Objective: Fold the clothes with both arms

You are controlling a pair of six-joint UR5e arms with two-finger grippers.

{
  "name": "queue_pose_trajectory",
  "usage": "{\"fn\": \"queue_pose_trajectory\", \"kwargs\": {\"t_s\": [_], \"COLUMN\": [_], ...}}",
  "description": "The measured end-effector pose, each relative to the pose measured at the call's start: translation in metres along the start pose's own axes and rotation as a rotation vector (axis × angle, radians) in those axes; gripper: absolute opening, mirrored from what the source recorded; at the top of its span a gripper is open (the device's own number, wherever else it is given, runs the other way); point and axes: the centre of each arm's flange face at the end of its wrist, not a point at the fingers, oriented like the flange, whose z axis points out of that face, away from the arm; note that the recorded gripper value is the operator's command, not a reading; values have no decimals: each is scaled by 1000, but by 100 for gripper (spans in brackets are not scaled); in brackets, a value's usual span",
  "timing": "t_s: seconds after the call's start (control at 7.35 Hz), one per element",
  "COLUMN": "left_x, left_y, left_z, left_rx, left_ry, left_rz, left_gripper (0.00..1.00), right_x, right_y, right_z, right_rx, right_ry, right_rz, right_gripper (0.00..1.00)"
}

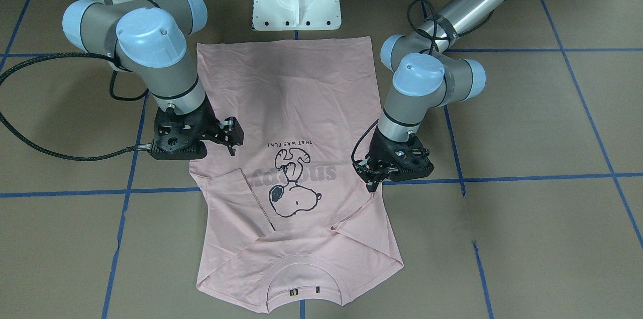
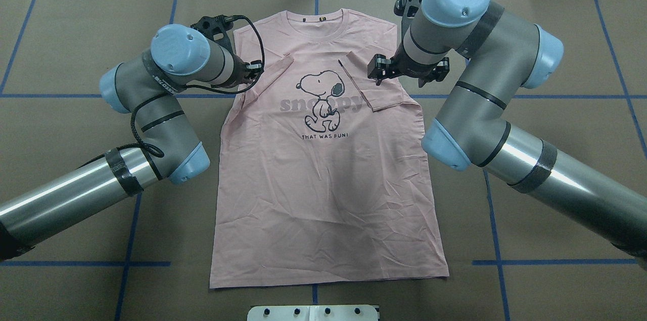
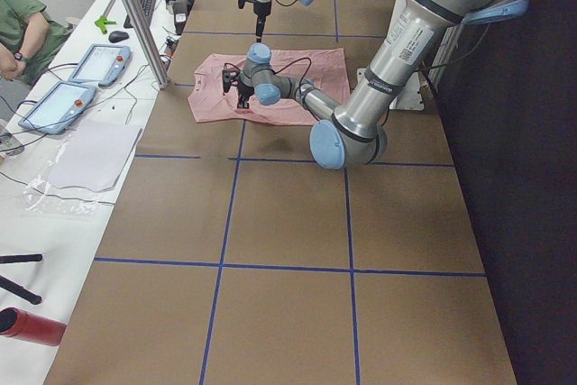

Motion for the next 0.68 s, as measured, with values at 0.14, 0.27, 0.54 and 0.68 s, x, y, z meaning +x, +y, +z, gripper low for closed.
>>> {"fn": "queue_pose_trajectory", "kwargs": {"t_s": [0.14,0.27,0.54,0.68], "left_x": [4,9,16,18], "left_y": [4,13,32,36], "left_z": [-4,-5,-2,-1], "left_rx": [-3,-12,-31,-35], "left_ry": [11,20,31,34], "left_rz": [5,13,28,33], "left_gripper": [0,0,99,100], "right_x": [0,0,1,2], "right_y": [0,0,0,0], "right_z": [0,-1,-1,0], "right_rx": [0,1,1,0], "right_ry": [0,-1,0,0], "right_rz": [1,1,1,1], "right_gripper": [100,100,100,100]}}
